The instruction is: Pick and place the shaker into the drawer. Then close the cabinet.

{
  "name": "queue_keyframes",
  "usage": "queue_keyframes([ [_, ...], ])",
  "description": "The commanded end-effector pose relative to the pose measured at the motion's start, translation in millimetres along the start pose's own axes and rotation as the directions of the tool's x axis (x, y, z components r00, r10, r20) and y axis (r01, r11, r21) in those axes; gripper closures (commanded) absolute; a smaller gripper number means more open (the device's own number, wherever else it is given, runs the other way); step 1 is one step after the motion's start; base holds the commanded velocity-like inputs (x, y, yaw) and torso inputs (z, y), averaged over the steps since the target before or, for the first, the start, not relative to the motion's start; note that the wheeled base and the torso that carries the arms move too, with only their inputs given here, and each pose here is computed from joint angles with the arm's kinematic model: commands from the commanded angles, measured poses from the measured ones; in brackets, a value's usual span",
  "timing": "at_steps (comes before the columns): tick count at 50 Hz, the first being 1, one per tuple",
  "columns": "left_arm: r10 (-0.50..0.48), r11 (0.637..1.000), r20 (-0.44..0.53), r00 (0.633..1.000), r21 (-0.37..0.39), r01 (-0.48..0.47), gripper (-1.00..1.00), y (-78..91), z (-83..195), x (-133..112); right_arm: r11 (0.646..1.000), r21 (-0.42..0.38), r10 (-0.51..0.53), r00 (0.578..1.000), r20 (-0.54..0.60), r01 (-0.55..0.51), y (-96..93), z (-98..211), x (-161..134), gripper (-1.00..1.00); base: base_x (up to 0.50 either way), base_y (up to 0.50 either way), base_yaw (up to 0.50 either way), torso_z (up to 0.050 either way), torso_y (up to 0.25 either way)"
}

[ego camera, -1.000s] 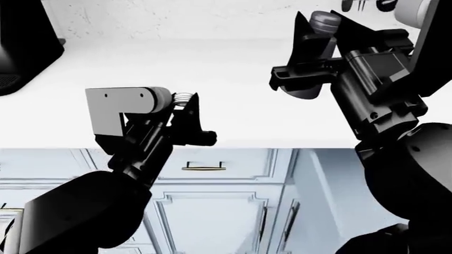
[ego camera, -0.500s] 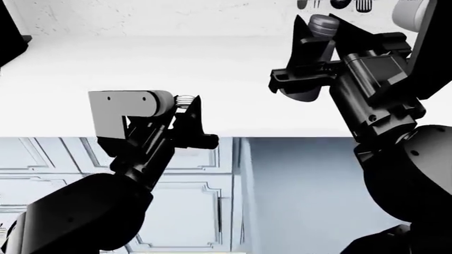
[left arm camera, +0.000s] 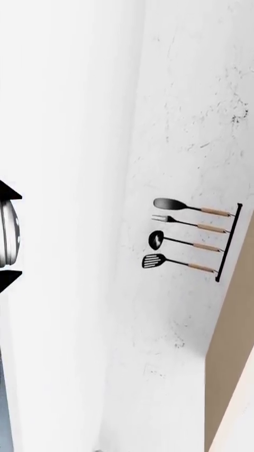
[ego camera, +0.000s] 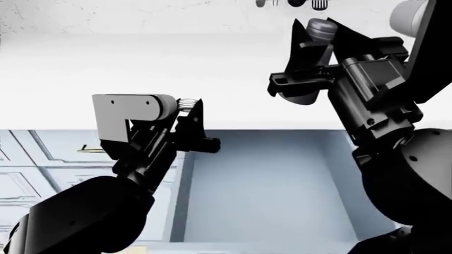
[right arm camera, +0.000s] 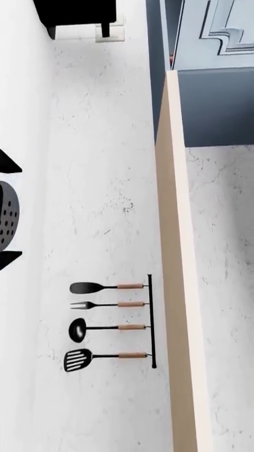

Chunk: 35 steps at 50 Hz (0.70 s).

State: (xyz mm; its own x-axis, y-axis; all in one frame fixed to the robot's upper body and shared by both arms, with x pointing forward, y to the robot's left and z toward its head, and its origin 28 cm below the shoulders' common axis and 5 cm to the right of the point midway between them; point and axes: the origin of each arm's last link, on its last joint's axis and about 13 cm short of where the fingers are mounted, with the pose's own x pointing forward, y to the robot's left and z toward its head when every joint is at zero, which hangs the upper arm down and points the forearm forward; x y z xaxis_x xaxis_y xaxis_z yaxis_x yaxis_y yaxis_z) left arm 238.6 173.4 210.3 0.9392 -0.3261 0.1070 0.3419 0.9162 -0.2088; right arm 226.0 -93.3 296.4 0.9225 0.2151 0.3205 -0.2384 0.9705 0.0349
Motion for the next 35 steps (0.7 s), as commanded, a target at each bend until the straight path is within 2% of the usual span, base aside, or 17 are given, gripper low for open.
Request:
queue_keyframes([
  [1, -0.002, 1.0, -0.004, 1.0, -0.008, 0.002, 1.0, -0.5, -0.8, -0.1, 1.0, -0.001, -0.001, 1.0, 0.001, 0.001, -0.1, -1.4, -0.4, 1.0, -0.09, -0.5, 0.0, 0.0, 0.0],
  [11, -0.002, 1.0, -0.011, 1.0, -0.01, 0.002, 1.0, 0.1, -2.3, -0.6, 1.0, -0.017, -0.008, 1.0, -0.007, 0.008, 0.4, -4.2, -0.6, 1.0, 0.0, -0.5, 0.0, 0.0, 0.0],
  [15, -0.004, 1.0, -0.025, 1.0, 0.005, 0.004, 1.0, 1.9, -4.5, -0.2, 0.999, -0.036, 0.008, 1.0, -0.027, -0.009, 1.4, -5.8, -1.5, 1.0, 0.0, 0.0, 0.0, 0.0, 0.0],
  [19, -0.006, 0.997, -0.065, 0.998, 0.07, 0.011, 1.0, 7.6, -3.7, 8.8, 0.998, -0.054, 0.011, 0.999, -0.048, -0.014, 1.4, -5.2, -2.1, 1.0, 0.0, 0.0, 0.0, 0.0, 0.0],
  [23, 0.009, 0.99, -0.106, 0.994, 0.139, 0.006, 1.0, 15.1, -6.6, 28.8, 0.997, -0.07, 0.019, 0.999, -0.051, -0.023, 2.4, -1.4, -2.9, 1.0, 0.0, 0.0, 0.0, 0.0, 0.0],
  [28, 0.043, 0.973, -0.201, 0.979, 0.232, 0.005, 1.0, 25.0, -27.5, 58.1, 0.997, -0.082, 0.007, 0.999, -0.04, -0.01, 1.0, 4.1, -5.3, 1.0, 0.0, 0.0, 0.0, 0.0, 0.0],
  [31, 0.049, 0.969, -0.238, 0.97, 0.247, 0.012, 1.0, 26.6, -38.6, 63.7, 0.997, -0.08, 0.002, 0.999, -0.036, -0.005, 0.9, 4.9, -5.9, 1.0, 0.0, 0.0, 0.0, 0.0, 0.0],
  [35, 0.054, 0.964, -0.311, 0.949, 0.264, 0.032, 1.0, 28.2, -67.0, 60.7, 0.997, -0.077, -0.003, 1.0, -0.03, 0.001, 0.7, 5.1, -6.9, 1.0, 0.0, 0.0, 0.0, 0.0, 0.0],
])
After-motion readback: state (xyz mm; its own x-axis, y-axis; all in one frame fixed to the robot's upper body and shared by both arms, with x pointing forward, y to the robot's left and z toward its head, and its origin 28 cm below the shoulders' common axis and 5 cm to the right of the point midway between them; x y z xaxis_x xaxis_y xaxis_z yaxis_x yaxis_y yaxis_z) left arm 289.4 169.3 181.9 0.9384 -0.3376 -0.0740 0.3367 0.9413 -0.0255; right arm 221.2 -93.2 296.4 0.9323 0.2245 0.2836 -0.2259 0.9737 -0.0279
